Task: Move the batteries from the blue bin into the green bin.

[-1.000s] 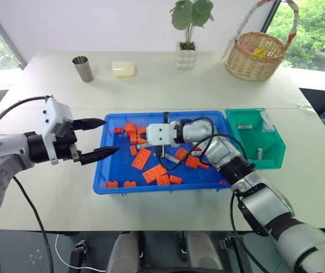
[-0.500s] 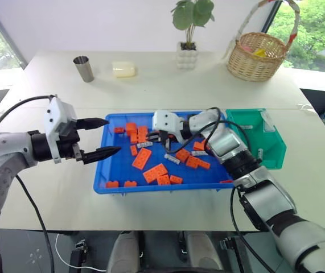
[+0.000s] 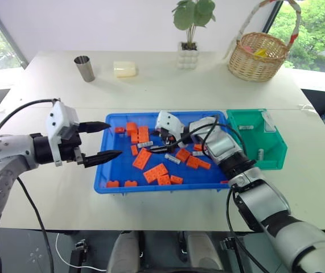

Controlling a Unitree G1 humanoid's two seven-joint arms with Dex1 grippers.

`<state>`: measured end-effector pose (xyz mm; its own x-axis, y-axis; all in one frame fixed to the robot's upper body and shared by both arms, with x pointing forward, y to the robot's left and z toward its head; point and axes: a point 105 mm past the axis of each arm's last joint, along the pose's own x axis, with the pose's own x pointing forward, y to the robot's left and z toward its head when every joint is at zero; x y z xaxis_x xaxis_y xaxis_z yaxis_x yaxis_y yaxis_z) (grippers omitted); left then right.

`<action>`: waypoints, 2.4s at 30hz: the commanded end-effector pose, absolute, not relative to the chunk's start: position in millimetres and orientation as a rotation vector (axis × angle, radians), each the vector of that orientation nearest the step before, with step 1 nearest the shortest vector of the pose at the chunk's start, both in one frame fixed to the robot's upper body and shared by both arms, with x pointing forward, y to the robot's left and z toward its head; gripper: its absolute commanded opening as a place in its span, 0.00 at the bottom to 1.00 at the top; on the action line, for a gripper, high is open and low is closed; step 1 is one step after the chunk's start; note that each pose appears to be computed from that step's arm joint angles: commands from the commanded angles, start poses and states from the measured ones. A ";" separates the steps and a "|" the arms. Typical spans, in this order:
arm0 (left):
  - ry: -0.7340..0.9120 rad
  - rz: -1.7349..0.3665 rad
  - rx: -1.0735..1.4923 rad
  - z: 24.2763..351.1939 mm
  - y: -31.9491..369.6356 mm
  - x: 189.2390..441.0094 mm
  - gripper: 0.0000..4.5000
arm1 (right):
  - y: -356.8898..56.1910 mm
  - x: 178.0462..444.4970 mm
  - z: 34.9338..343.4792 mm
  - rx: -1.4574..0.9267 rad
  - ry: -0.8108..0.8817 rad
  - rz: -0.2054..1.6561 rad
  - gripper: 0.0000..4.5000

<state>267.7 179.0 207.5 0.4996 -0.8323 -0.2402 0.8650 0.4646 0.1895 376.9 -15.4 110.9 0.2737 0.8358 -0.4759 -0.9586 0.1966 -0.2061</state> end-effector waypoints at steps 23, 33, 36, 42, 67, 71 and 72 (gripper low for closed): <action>0.061 -1.043 0.351 217.7 171.7 269.9 1.00 | -3.2 365.6 98.9 -0.475 0.306 1.330 0.36; 0.061 -1.040 0.353 217.4 172.5 269.1 1.00 | -18.4 343.3 125.9 -0.477 0.245 1.351 0.36; 0.065 -1.043 0.353 216.8 173.2 269.7 1.00 | -27.6 321.9 124.8 -0.527 0.251 1.397 0.36; 0.061 -1.056 0.351 216.2 170.1 273.0 1.00 | -35.8 317.2 114.1 -0.596 0.269 1.357 0.36; 0.060 -1.047 0.369 217.2 174.6 273.0 1.00 | 2.4 343.2 125.6 -0.554 0.342 1.297 0.81; 0.062 -1.043 0.368 216.9 175.0 271.9 1.00 | 3.0 347.1 115.0 -0.561 0.371 1.271 0.81; 0.062 -1.044 0.367 216.7 174.9 271.6 1.00 | 3.1 348.6 113.1 -0.559 0.377 1.261 0.81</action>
<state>275.7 174.8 205.5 0.5028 -0.8304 -0.2400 0.8609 0.4561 0.2255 345.2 -2.8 104.5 0.2545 0.7804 -0.5712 -0.9671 0.2063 -0.1489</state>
